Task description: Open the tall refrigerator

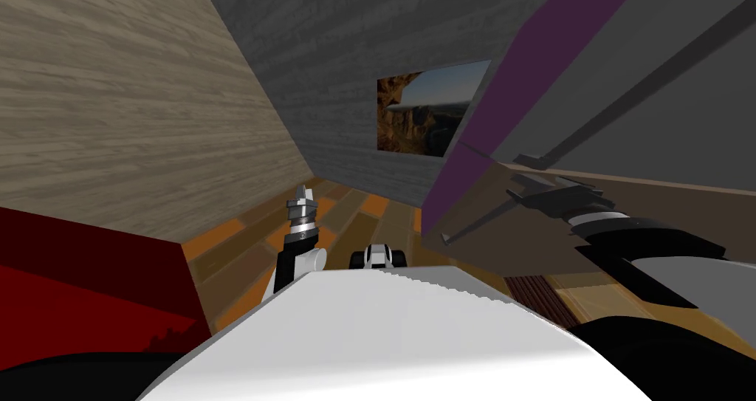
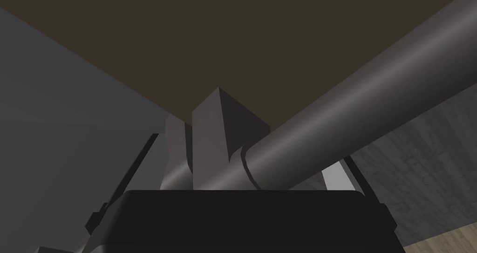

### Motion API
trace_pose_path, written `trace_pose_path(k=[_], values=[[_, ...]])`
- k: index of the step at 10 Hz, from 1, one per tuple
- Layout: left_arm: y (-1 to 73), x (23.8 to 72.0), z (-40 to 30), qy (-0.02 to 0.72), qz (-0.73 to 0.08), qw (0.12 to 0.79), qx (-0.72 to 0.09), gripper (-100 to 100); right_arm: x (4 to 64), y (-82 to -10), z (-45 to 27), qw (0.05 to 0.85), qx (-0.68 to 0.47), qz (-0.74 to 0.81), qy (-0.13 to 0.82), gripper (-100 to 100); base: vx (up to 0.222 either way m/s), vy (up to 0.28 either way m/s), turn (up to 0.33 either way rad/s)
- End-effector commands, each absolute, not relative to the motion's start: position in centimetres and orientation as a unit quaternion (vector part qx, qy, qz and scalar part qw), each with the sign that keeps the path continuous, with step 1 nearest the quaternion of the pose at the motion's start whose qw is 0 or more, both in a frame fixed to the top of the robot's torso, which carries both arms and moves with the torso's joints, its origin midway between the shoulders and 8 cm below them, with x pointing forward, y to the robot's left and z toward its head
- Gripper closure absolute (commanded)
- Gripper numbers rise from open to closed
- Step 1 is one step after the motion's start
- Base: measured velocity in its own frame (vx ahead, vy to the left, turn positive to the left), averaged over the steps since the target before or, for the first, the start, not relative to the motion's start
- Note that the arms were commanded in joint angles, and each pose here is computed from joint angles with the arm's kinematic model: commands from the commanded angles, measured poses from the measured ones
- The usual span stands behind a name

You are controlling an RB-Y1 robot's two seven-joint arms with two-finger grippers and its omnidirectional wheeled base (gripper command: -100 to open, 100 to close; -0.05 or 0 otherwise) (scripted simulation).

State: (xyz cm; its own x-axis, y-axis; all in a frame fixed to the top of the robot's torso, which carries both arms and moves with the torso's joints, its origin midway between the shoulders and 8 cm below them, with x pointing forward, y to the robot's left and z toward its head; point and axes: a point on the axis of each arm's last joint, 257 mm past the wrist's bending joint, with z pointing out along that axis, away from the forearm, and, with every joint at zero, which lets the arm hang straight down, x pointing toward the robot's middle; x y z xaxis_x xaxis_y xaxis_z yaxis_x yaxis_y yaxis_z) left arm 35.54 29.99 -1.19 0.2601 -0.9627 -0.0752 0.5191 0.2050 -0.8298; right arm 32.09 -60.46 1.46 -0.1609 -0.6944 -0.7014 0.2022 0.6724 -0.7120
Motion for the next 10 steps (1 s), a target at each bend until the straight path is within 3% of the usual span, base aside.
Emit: trace_pose_path(k=[1, 10], values=[[30.0, 35.5, -1.2, 0.313, -0.522, 0.71, -0.354, 0, 32.7, -58.9, 1.3, 0.626, -0.195, -0.349, 0.669, 100, -0.124, -0.086, 0.025], [30.0, 35.6, -1.2, 0.313, -0.522, 0.71, -0.354, 0, 35.5, -48.5, 1.8, 0.663, -0.264, -0.28, 0.642, 100, -0.276, -0.125, 0.053]])
